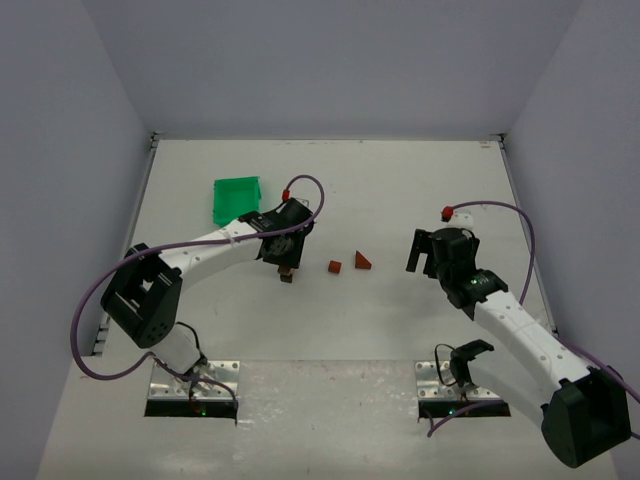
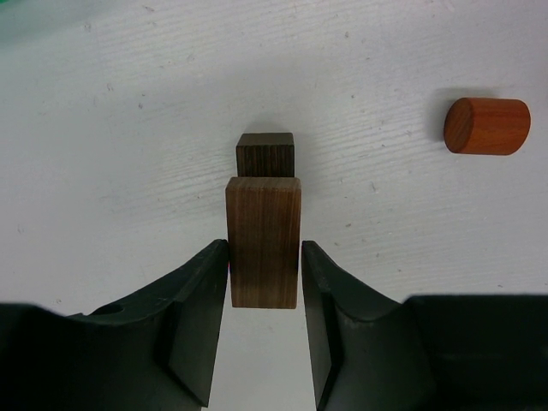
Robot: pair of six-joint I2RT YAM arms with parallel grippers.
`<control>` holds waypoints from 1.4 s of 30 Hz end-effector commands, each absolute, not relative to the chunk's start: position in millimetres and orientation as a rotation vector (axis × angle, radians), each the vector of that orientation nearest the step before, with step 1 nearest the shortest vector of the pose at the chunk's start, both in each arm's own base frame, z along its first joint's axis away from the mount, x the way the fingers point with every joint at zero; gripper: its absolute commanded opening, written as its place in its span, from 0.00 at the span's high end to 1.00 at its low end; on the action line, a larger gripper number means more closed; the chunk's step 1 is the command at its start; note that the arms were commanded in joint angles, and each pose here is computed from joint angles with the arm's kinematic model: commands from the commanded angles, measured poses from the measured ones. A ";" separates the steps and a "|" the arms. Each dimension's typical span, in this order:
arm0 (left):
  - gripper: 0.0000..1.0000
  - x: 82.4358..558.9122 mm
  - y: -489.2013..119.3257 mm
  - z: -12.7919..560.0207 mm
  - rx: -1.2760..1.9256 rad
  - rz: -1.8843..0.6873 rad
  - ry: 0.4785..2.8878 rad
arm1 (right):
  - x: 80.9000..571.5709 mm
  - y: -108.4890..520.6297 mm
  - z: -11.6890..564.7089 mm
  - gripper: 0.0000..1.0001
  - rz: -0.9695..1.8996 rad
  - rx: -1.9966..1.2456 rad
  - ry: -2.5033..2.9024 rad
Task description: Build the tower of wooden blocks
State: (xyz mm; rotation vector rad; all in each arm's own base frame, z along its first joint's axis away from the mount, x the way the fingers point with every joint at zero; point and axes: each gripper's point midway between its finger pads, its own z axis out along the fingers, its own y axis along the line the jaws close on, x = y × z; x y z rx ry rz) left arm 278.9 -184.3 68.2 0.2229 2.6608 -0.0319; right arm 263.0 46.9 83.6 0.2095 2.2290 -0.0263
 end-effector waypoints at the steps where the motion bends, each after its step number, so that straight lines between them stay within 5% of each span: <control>1: 0.62 293.0 -184.1 81.4 0.185 -0.037 2.606 | 272.0 42.3 100.1 0.01 -0.048 0.232 2.174; 8: 0.54 296.1 -183.1 87.5 0.167 -0.031 2.591 | 272.0 42.8 100.4 0.01 -0.045 0.229 2.175; 19: 0.00 310.8 -211.0 160.7 0.170 -0.268 2.406 | 272.7 45.0 100.7 0.01 -0.031 0.229 2.178; 28: 0.00 298.5 -284.7 189.9 0.358 -0.377 2.312 | 272.6 48.3 100.4 0.01 -0.014 0.216 2.185; 42: 0.08 296.0 -320.9 103.9 0.316 -0.164 2.506 | 271.6 44.7 101.3 0.01 -0.027 0.227 2.173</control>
